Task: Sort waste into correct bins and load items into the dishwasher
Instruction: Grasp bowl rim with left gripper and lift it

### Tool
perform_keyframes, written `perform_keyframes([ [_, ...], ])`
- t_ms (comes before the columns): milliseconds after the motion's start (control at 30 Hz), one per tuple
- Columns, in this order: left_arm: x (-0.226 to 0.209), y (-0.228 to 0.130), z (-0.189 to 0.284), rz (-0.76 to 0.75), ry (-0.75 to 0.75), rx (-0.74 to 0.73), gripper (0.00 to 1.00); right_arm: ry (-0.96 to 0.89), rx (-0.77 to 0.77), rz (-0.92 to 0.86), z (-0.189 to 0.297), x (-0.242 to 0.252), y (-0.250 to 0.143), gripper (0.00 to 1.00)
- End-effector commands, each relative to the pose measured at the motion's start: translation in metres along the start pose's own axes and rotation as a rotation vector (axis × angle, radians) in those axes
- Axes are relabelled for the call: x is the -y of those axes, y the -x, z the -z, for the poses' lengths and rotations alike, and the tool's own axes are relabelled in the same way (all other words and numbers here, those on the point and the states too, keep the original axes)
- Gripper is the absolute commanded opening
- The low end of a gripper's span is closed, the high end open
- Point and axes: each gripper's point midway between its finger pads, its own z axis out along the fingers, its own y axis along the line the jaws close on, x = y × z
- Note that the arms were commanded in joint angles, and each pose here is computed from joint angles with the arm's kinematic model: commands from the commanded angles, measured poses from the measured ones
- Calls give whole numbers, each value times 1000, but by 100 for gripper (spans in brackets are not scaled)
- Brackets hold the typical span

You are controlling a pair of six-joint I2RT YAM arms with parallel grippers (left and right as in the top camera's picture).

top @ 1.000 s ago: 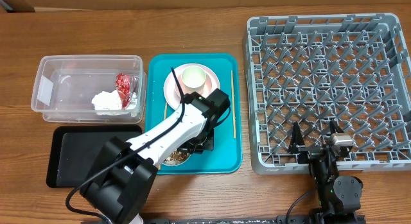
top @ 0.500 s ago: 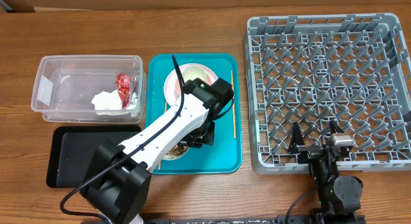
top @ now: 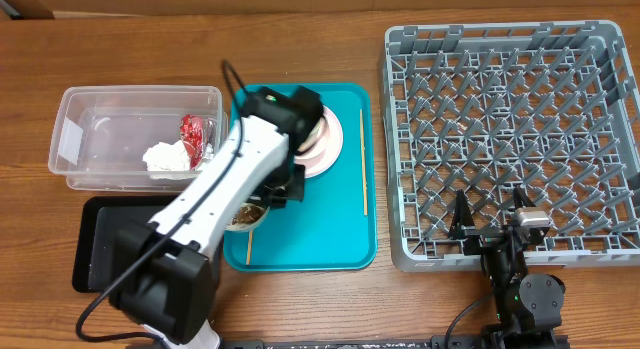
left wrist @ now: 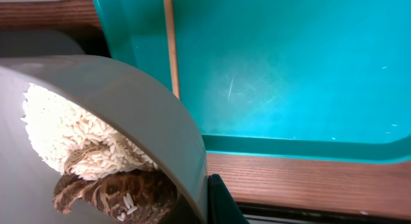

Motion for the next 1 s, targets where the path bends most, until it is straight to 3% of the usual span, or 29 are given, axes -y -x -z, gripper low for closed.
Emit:
perform_keyframes([
  [0,-9,0,32,-22,-155,74,4,-1,4,2,0,1,-2,100],
  [300,-58,-5,68,79,-397,224,4,-1,4,2,0,1,-2,100],
  [500,-95,-7,44,210,-472,264,4,-1,4,2,0,1,-2,100],
  [700,-113,-9,11,318,-679,251,4,-1,4,1,0,1,-2,100],
  [967,-156,-8,2,510,-952,414,4,-1,4,2,0,1,-2,100],
])
